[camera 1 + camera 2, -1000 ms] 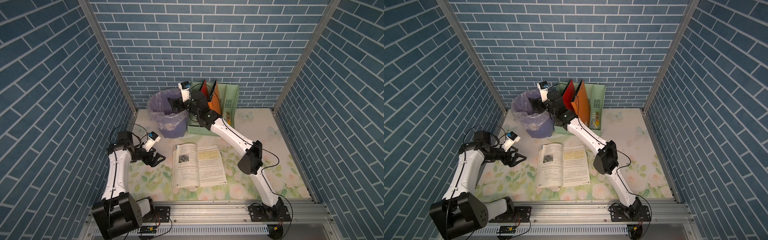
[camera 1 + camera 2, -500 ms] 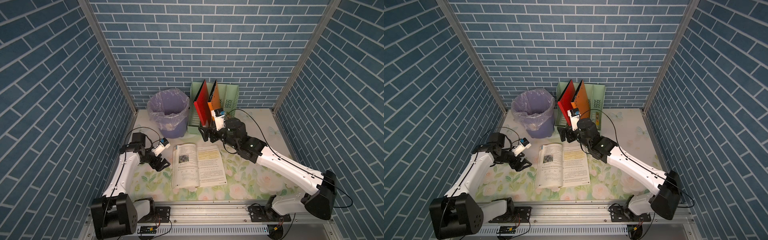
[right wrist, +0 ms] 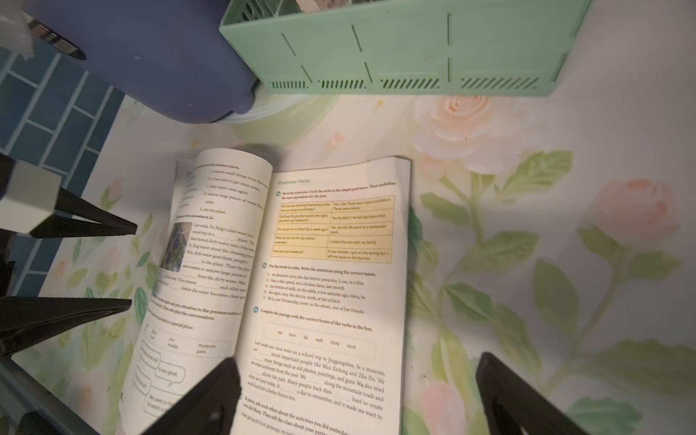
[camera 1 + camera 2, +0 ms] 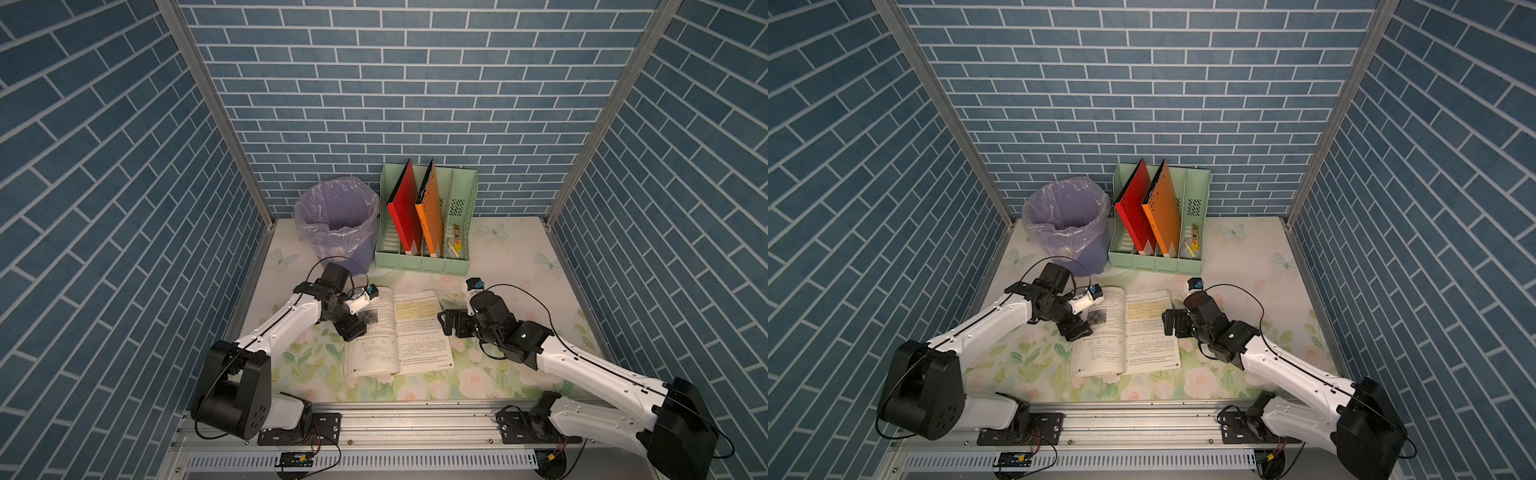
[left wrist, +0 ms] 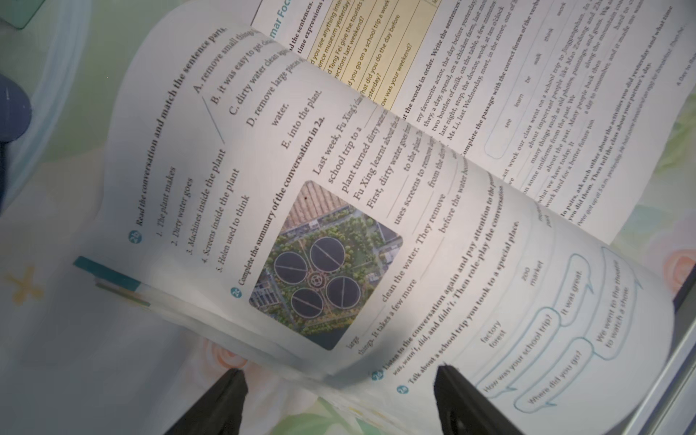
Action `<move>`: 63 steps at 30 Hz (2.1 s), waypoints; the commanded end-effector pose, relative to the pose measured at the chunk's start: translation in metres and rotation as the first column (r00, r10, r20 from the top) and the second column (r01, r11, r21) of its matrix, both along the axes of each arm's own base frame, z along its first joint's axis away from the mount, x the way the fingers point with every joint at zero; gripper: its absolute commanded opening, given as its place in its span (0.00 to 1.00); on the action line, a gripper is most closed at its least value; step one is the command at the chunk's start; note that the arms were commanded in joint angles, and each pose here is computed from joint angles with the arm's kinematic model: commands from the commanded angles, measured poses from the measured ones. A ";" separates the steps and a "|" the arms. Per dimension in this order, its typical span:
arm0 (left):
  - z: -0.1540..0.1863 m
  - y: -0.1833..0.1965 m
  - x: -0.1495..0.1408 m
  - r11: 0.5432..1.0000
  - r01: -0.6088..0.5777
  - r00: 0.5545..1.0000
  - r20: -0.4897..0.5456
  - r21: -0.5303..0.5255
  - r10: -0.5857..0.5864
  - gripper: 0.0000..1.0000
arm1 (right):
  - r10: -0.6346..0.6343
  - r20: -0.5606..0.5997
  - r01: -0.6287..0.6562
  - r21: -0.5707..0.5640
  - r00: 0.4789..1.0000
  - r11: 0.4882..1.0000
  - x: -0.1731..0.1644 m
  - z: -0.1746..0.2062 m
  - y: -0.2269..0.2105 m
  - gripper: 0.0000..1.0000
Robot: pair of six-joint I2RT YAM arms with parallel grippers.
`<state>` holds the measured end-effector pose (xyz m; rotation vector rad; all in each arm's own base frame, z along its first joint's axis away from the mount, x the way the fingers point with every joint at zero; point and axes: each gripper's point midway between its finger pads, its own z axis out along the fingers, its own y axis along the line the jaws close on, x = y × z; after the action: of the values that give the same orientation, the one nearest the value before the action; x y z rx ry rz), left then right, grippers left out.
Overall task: Peel off the used sticky note
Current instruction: Close the book at the center of the board.
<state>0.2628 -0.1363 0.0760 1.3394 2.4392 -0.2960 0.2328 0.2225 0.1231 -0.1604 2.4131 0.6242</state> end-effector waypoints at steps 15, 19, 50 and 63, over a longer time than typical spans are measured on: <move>-0.040 0.025 -0.004 0.983 -0.009 1.000 -0.021 0.184 0.013 0.78 | 0.053 -0.339 0.007 0.174 0.939 0.985 -0.018 -0.079 0.027 0.94; -0.046 0.027 -0.003 0.978 -0.006 1.000 -0.018 0.207 0.010 0.75 | 0.034 -0.361 0.034 0.181 0.932 0.983 -0.018 -0.088 0.028 0.93; -0.064 0.027 -0.014 0.973 0.038 0.997 -0.070 0.230 -0.022 0.55 | 0.309 -0.271 -0.031 0.704 0.911 0.709 -0.031 -0.015 0.119 0.65; -0.032 0.012 -0.005 0.989 0.038 0.999 -0.020 0.145 -0.036 0.55 | 0.160 -0.281 -0.031 0.413 0.946 0.910 -0.016 -0.041 0.065 0.11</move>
<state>0.2598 -0.1128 0.0303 1.4353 2.5327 -0.0714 0.2165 0.3041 0.0923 0.0511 2.4642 1.4149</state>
